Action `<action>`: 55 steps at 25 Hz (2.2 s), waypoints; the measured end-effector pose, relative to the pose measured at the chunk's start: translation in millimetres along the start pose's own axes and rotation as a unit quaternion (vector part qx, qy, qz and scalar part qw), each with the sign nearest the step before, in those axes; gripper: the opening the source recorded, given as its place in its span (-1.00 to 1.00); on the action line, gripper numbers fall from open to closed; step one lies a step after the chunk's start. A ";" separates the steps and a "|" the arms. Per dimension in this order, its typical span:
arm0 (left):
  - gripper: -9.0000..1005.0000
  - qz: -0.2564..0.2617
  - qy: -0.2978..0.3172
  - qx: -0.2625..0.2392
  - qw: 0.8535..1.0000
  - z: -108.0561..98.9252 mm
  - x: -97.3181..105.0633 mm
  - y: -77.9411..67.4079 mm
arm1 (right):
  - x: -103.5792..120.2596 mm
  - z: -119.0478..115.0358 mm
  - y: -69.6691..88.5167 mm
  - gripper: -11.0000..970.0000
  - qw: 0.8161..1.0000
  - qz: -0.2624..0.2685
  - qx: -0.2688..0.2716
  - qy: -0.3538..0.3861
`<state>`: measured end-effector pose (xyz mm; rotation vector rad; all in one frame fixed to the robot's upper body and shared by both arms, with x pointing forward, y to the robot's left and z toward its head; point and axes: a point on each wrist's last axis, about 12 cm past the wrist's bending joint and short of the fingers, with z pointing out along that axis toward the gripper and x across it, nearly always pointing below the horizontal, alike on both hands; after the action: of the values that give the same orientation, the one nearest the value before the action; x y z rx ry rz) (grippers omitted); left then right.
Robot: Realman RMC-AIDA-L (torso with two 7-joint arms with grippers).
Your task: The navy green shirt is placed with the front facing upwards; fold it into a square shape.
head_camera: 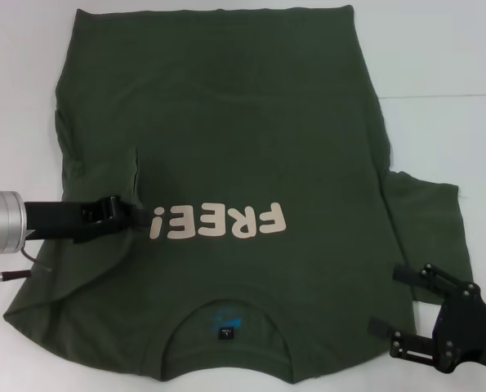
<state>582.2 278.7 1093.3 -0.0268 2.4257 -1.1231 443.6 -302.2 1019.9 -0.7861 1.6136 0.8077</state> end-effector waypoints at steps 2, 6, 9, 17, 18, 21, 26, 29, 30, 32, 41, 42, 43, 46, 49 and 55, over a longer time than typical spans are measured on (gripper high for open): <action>-0.97 -0.005 -0.006 -0.004 1.000 -0.1 1.2 2.8 | 0.0 0.1 0.1 0.91 1.000 0.000 0.000 0.000; -0.84 -0.009 -0.021 -0.005 1.000 -3.6 1.7 7.1 | 0.1 0.4 0.1 0.91 1.000 0.001 0.000 0.000; -0.64 -0.003 -0.043 0.004 0.999 -9.4 1.4 10.3 | 0.2 0.5 0.1 0.91 1.000 0.000 0.000 0.000; -0.20 0.061 -0.120 0.086 0.987 -46.3 9.3 15.0 | -4.7 -0.4 -1.6 0.91 0.999 0.036 0.001 -0.016; -0.12 0.067 -0.127 0.100 0.985 -54.2 11.7 15.5 | -7.0 -0.8 -2.8 0.91 0.999 0.048 0.001 -0.022; 0.12 0.069 -0.141 0.127 0.979 -73.7 18.8 18.7 | -17.0 -2.4 -9.8 0.91 0.995 0.089 -0.004 -0.033; 0.49 0.055 -0.126 0.153 0.979 -102.6 29.6 24.6 | -38.8 -0.9 -29.7 0.91 0.984 0.178 -0.014 -0.020; 0.62 0.098 -0.098 0.180 0.974 -107.2 40.9 20.1 | -59.1 1.2 -47.2 0.91 0.971 0.237 -0.027 0.009; 0.62 0.127 -0.092 0.191 0.969 -107.3 46.2 17.8 | -65.6 1.2 -52.3 0.91 0.967 0.253 -0.031 0.020; 0.62 0.179 -0.087 0.199 0.960 -105.8 56.8 16.4 | -79.9 1.3 -61.3 0.91 0.956 0.287 -0.044 0.041; 0.62 0.327 -0.049 0.140 0.933 -96.8 79.8 27.7 | -120.9 -9.6 -103.2 0.91 0.896 0.419 0.005 0.148; 0.62 0.333 -0.048 0.133 0.932 -96.0 79.9 29.2 | -123.2 -11.3 -107.3 0.91 0.890 0.427 0.016 0.157; 0.62 0.340 -0.048 0.122 0.931 -95.3 80.1 31.4 | -124.8 -13.3 -111.4 0.91 0.884 0.435 0.029 0.167; 0.62 0.364 -0.059 0.089 0.925 -93.4 80.8 38.1 | -130.5 -21.3 -123.8 0.91 0.867 0.454 0.070 0.193; 0.62 0.388 -0.068 0.062 0.917 -91.6 82.6 43.0 | -137.7 -29.4 -132.4 0.91 0.855 0.467 0.095 0.203; 0.62 0.424 -0.072 0.071 0.900 -95.0 83.2 40.8 | -157.3 -43.7 -145.9 0.91 0.832 0.490 0.132 0.225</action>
<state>475.3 356.7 1083.3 0.8723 1.8639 -0.8206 568.0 -406.3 1167.0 0.1521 2.5390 1.1031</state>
